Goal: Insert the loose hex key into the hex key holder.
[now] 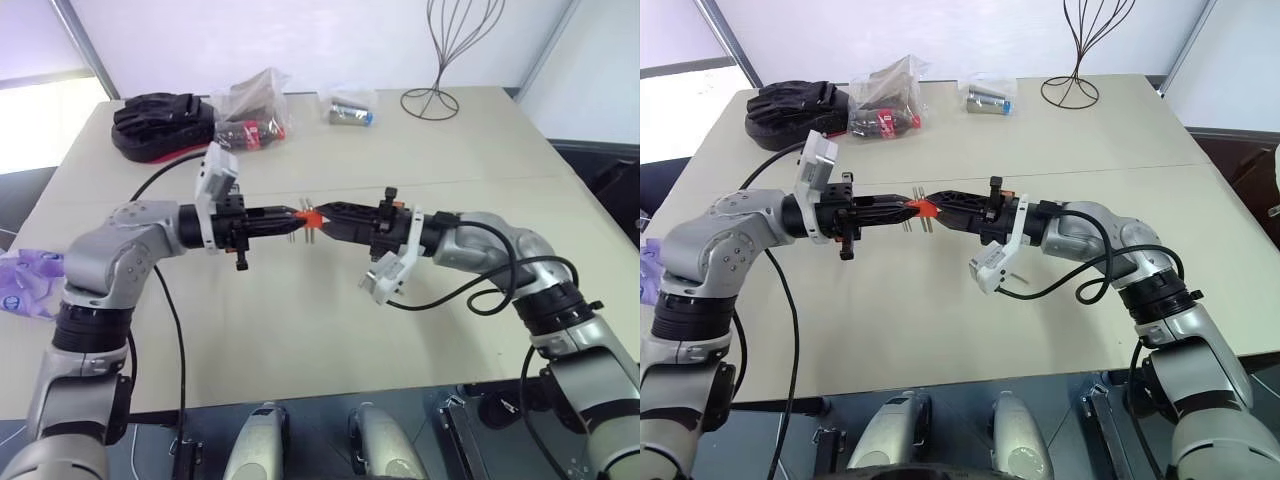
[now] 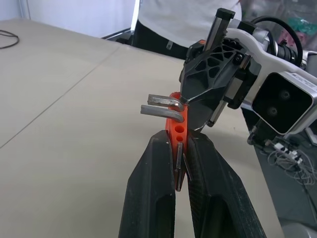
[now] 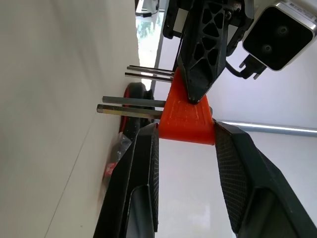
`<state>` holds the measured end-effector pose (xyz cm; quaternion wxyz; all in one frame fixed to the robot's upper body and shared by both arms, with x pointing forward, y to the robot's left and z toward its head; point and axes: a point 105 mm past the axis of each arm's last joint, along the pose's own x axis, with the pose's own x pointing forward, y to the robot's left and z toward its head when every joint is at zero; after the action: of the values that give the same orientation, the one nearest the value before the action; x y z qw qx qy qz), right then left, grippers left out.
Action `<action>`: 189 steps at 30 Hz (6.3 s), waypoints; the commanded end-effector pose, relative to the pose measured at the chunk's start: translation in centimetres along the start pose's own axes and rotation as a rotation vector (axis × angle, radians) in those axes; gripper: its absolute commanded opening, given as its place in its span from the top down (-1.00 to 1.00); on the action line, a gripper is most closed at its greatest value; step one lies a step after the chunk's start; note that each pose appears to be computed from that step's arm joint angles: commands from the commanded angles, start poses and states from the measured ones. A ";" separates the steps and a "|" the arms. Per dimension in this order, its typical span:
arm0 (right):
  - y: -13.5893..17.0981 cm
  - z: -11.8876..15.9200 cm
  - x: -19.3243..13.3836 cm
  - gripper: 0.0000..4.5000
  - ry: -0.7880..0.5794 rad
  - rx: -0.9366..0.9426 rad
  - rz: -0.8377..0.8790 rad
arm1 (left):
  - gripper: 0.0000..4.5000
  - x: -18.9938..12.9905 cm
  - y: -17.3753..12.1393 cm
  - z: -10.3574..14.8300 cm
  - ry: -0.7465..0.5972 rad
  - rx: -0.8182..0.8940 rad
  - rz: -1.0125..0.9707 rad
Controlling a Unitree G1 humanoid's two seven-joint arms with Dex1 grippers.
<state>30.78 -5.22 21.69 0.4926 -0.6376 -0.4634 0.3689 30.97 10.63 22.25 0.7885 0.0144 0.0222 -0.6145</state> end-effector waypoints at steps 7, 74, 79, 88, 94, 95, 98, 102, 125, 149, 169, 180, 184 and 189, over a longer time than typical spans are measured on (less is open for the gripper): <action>-1.4 0.5 -0.1 0.54 0.001 0.032 -0.031 | 0.97 0.1 -0.4 0.6 -0.007 0.039 -0.007; 9.0 -6.2 -6.1 0.97 0.733 1.417 0.200 | 1.00 -0.7 -0.9 -0.4 0.023 0.121 0.122; 2.4 -8.8 -5.3 0.97 0.597 1.473 -0.295 | 1.00 -0.5 -0.7 -0.3 0.018 0.118 0.121; -6.7 -5.0 -2.5 0.97 -0.005 1.753 -0.630 | 1.00 0.0 -0.1 0.3 -0.023 0.124 0.157; -7.6 -2.7 -0.8 0.97 -0.202 1.829 -0.596 | 1.00 0.1 0.5 0.6 -0.036 0.136 0.180; -7.6 -2.5 -0.6 0.97 -0.212 1.831 -0.590 | 1.00 0.2 0.5 0.8 -0.038 0.141 0.181; -7.2 -2.2 0.1 0.97 -0.211 1.821 -0.576 | 1.00 0.2 0.5 1.2 -0.047 0.150 0.181; -6.0 -2.6 1.0 0.97 -0.138 1.770 -0.582 | 1.00 0.2 0.5 1.5 -0.051 0.154 0.178; -6.3 -2.0 2.4 0.97 -0.141 1.691 -0.597 | 1.00 0.4 0.7 1.6 -0.059 0.148 0.179; -5.9 -2.3 2.7 0.97 -0.107 1.662 -0.610 | 1.00 0.6 0.7 2.1 -0.075 0.153 0.173; -6.1 -3.2 2.5 0.97 -0.070 1.610 -0.691 | 1.00 0.6 0.9 3.3 -0.125 0.134 0.178; -6.6 -3.6 2.3 0.97 -0.068 1.581 -0.726 | 1.00 0.5 1.3 4.0 -0.159 0.124 0.187; -6.9 -3.6 2.4 0.97 -0.076 1.571 -0.731 | 1.00 0.3 1.5 4.2 -0.172 0.116 0.196; -7.0 -3.4 2.5 0.97 -0.083 1.566 -0.724 | 1.00 0.3 1.6 4.4 -0.176 0.117 0.200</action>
<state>33.61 -3.23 27.87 0.8685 0.0898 -0.2388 0.4250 32.97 10.25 24.66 0.8445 0.0057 -0.0486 -0.5333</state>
